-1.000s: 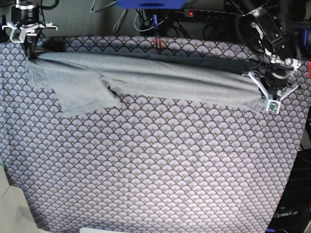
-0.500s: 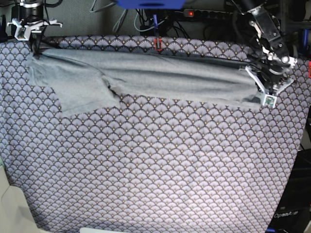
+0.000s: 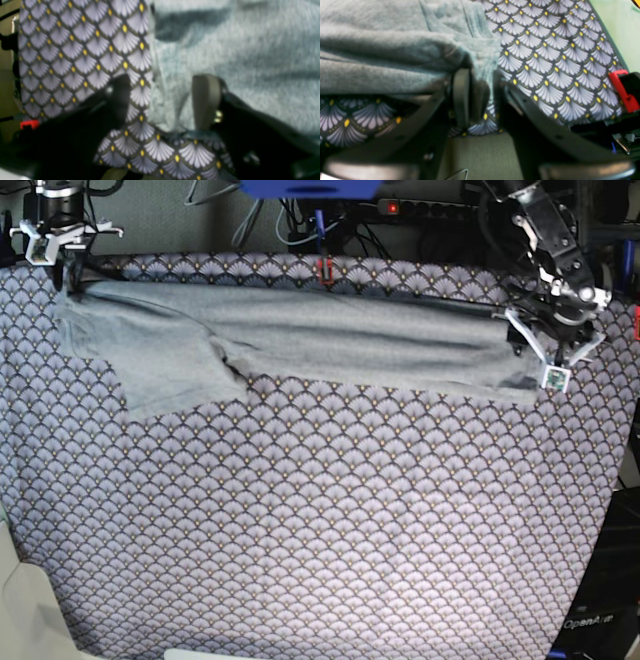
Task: Fold the T-shirt properly
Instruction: 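Lower the folded hem onto the collar edge and open both grippers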
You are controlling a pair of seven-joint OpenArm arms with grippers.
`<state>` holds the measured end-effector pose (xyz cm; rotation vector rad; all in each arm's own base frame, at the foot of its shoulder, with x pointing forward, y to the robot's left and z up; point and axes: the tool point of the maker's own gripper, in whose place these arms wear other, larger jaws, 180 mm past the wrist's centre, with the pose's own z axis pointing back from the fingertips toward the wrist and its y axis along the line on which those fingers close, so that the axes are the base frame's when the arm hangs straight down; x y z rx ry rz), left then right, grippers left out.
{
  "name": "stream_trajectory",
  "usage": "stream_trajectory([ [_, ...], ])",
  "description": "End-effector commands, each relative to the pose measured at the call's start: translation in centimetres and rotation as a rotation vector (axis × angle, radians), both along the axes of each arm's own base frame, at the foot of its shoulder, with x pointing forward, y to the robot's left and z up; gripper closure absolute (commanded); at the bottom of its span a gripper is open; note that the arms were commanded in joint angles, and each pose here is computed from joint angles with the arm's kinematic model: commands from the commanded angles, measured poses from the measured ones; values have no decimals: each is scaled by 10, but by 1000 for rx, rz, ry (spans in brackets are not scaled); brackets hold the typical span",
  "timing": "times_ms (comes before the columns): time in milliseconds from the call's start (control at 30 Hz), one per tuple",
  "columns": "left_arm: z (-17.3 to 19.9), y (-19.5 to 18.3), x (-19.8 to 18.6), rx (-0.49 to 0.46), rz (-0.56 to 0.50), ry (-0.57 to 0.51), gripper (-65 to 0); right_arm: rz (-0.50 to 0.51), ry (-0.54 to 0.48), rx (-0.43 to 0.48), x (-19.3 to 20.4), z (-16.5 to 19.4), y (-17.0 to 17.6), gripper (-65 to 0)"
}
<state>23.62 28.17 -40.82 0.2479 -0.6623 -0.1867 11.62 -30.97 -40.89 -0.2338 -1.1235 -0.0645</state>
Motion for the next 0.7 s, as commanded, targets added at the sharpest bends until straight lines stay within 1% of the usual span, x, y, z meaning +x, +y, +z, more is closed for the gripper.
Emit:
stream_trajectory([
  [0, 13, 3, 9, 15, -3, -48, -433, -7, -40, -24, 1, 12, -7, -202],
  [133, 20, 1, 8, 23, -1, -64, -492, -6, -35, -27, -1, 12, -7, -230],
  [233, 28, 2, 7, 43, -5, -81, -522, -3, -33, -31, -2, 13, -8, -259],
  [367, 30, -2, 7, 44, -1, -83, -528, 4, -27, -43, -2, 14, -13, -306],
  [467, 30, -1, 6, 46, 1, -81, -528, 2, -27, -46, -2, 14, -14, -356],
  [600, 29, 13, -4, 43, 54, -81, -528, -34, -33, -68, -10, 20, -25, -440],
  [667, 29, 18, -6, 46, 68, -80, -528, -49, -35, -83, -13, 23, -32, -465],
])
